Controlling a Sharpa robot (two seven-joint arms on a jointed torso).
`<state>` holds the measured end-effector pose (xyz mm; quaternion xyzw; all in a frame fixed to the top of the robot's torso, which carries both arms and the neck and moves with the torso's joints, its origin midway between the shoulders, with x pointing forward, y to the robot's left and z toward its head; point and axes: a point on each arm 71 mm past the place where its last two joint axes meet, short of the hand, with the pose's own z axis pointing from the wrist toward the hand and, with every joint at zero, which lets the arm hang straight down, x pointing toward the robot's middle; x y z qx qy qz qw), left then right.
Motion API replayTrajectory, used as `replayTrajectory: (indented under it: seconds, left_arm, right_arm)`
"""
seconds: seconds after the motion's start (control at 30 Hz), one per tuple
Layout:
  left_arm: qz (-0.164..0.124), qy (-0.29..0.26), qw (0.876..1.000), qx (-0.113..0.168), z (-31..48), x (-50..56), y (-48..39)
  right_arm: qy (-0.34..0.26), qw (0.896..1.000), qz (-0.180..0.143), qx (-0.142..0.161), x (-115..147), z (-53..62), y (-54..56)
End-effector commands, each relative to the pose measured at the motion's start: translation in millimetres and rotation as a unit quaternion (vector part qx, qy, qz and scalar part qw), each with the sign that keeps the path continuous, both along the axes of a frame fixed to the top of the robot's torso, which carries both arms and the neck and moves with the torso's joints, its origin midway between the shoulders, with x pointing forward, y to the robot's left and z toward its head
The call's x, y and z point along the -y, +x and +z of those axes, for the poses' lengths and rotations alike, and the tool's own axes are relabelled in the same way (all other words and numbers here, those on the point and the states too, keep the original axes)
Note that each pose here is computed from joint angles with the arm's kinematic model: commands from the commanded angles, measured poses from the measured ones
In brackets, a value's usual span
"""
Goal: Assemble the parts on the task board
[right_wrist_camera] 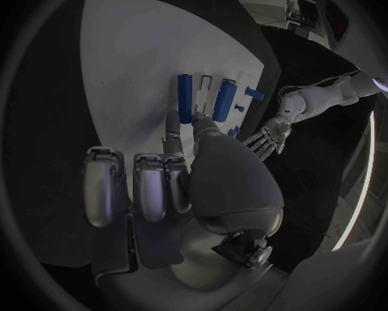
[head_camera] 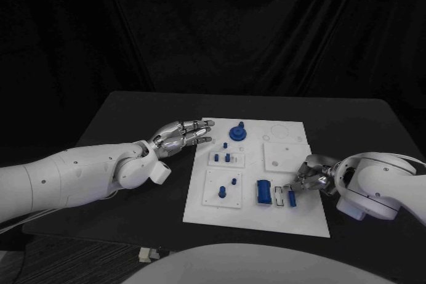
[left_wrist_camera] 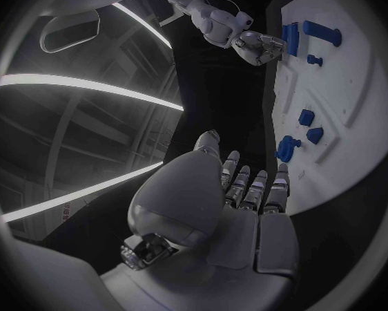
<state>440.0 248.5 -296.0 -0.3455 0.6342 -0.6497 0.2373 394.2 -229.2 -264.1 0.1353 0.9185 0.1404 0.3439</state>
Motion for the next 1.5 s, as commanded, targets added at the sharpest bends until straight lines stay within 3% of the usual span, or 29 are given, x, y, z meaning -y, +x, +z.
replayTrajectory:
  seconds: [0.03, 1.5]
  left_arm:
    - [-0.004, -0.01, 1.0, -0.001, 0.5, 1.8, -0.6]
    - [-0.013, -0.01, 1.0, -0.009, -0.6, 5.3, -1.2]
  right_arm:
    - [0.012, 1.0, -0.014, -0.011, -2, -0.5, 0.6]
    - [0.023, 0.999, -0.013, -0.047, -15, -9.2, 7.6]
